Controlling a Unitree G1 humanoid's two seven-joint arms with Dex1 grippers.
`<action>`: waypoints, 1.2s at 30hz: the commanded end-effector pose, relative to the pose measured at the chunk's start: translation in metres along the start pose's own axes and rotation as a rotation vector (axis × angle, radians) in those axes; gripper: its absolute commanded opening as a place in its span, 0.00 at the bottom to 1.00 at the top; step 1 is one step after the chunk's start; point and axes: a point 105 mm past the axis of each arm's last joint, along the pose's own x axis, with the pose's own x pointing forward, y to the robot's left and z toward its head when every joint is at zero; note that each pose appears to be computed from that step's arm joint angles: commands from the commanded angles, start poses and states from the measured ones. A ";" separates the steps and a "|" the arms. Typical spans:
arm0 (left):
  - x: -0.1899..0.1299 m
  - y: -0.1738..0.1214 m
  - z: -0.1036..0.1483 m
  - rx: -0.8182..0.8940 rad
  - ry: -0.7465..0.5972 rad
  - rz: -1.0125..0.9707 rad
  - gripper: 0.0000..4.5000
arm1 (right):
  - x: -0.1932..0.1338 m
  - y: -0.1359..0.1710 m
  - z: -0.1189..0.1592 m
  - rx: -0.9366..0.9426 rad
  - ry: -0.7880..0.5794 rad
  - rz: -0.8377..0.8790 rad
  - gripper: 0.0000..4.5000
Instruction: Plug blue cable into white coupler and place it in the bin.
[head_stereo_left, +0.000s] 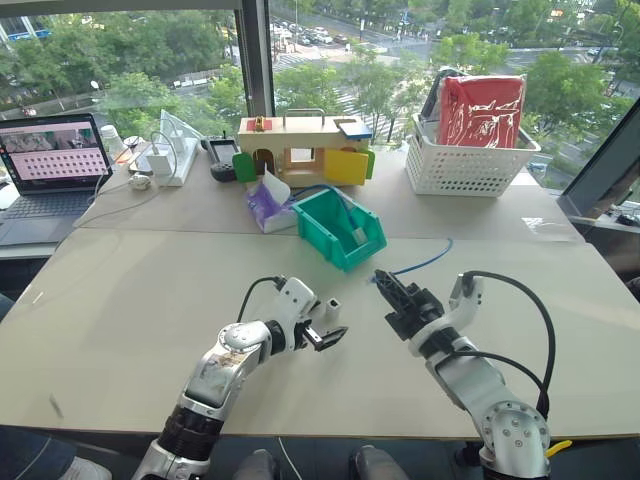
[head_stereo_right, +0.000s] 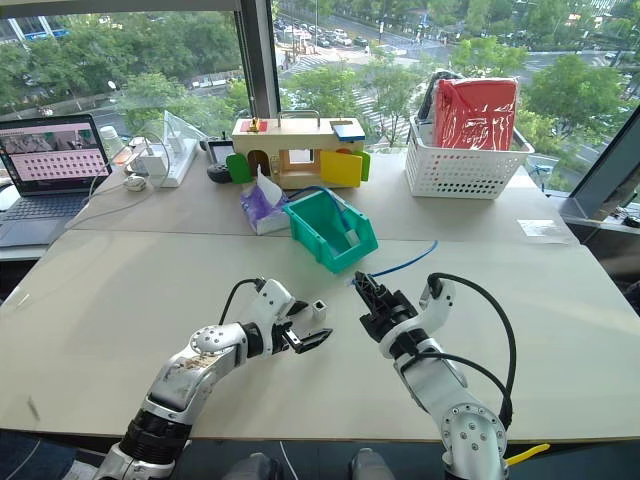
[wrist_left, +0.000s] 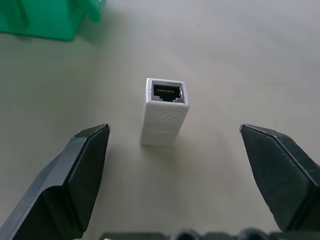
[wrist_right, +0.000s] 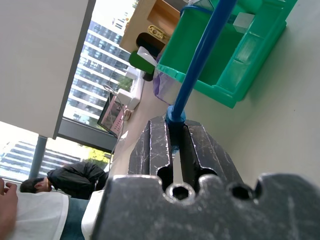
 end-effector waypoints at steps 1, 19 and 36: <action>0.008 0.001 0.015 0.060 -0.052 -0.010 1.00 | -0.003 0.011 0.014 -0.014 -0.065 0.042 0.00; 0.021 -0.005 0.027 0.179 -0.043 -0.111 0.14 | -0.004 0.008 0.024 -0.071 -0.085 0.024 0.00; 0.024 -0.030 0.014 0.268 0.308 -0.313 0.14 | 0.002 -0.004 -0.015 -0.490 0.166 -0.028 0.00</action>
